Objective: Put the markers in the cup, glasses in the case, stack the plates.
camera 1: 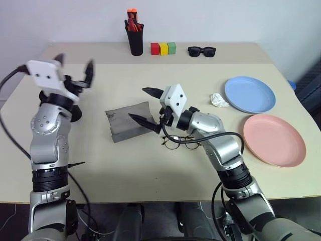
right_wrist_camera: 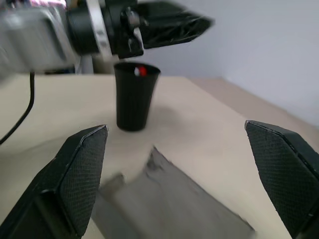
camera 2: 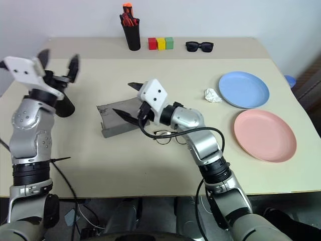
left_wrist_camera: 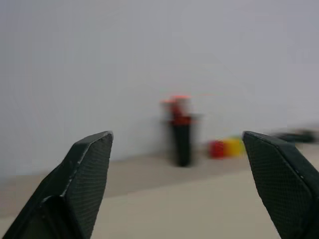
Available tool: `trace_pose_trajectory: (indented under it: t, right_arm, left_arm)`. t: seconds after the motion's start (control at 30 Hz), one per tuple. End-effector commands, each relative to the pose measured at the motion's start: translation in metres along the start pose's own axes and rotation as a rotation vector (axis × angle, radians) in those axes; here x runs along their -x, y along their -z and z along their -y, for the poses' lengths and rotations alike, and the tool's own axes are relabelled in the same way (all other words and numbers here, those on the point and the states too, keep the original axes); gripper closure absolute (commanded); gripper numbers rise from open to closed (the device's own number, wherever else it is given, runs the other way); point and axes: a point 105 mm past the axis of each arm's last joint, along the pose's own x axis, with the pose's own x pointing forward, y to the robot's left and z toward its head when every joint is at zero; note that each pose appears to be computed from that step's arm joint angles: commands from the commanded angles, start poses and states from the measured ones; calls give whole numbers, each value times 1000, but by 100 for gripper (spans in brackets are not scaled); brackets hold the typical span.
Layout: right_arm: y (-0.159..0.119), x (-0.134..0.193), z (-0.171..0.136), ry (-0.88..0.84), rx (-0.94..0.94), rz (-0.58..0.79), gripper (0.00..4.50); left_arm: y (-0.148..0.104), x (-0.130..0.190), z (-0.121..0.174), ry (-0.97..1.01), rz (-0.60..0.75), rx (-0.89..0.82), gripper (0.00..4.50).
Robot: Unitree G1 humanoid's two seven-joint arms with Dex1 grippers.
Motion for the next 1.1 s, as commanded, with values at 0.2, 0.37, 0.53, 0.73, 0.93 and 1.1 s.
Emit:
trace_pose_trajectory:
  t: [0.2, 0.37, 0.53, 0.73, 0.93, 1.1]
  right_arm:
    - [16, 65, 3, -190, 127, -225, 0]
    - [16, 70, 5, -163, 138, -242, 0]
    - [16, 69, 0, -137, 136, -240, 0]
    - [16, 69, -3, -129, 120, -244, 0]
    - [28, 80, -12, -189, 87, -350, 0]
    - [47, 89, -4, -180, 176, -499, 0]
  left_arm:
    - [72, 53, 71, 599, -614, 39, 21]
    - [97, 58, 69, 633, -765, -5, 21]
    - [106, 55, 69, 678, -783, -50, 153]
    - [108, 53, 72, 798, -719, -189, 446]
    - [98, 56, 80, 935, -636, -217, 446]
    - [99, 61, 82, 1016, -651, -229, 446]
